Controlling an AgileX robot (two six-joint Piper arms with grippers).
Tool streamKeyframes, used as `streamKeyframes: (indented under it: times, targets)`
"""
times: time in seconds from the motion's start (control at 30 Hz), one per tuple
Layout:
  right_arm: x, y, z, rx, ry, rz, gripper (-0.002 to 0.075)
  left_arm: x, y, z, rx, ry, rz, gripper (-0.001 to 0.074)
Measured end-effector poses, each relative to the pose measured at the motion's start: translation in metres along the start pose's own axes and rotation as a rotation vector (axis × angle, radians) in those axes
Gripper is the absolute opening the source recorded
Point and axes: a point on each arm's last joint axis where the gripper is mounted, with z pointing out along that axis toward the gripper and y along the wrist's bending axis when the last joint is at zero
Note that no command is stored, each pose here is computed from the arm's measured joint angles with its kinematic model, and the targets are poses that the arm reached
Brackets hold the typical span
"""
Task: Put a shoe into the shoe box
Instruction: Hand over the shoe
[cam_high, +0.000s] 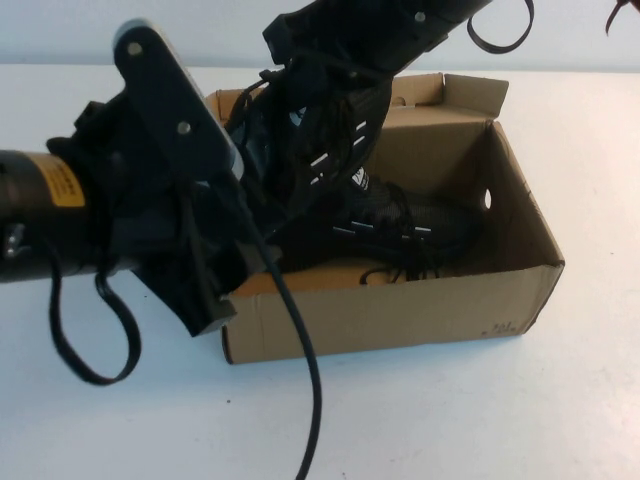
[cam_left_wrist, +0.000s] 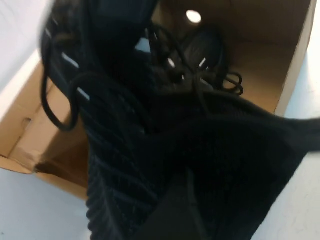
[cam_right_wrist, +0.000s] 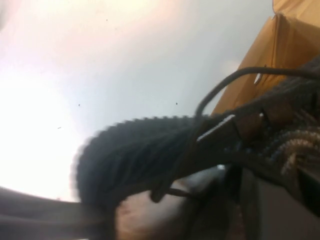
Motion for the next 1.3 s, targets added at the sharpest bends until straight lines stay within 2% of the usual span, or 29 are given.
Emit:
streamKeyframes:
  times: [0.1,0.23,0.57,0.87,1.3]
  targets:
    - [0.0,-0.002,0.003,0.002,0.001,0.001,0.0024,0.0,0.001,0.012,-0.004,0.002,-0.037,0.0582]
    - [-0.001,-0.003,0.003,0.004,0.002,0.004,0.0024,-0.003,0.007,0.015,-0.068,-0.033,-0.093,0.0584]
    - [-0.001,-0.003,0.003,-0.002,0.004,-0.001,0.0024,0.005,0.019,0.013,-0.202,0.045,-0.094,0.0584]
    - [-0.003,-0.01,-0.001,-0.04,-0.006,0.021,0.0024,0.012,0.021,0.012,-0.219,0.126,-0.07,0.0584]
    - [-0.004,-0.008,-0.003,-0.096,-0.011,0.025,0.0024,0.006,0.023,0.012,-0.239,0.06,-0.059,0.0584]
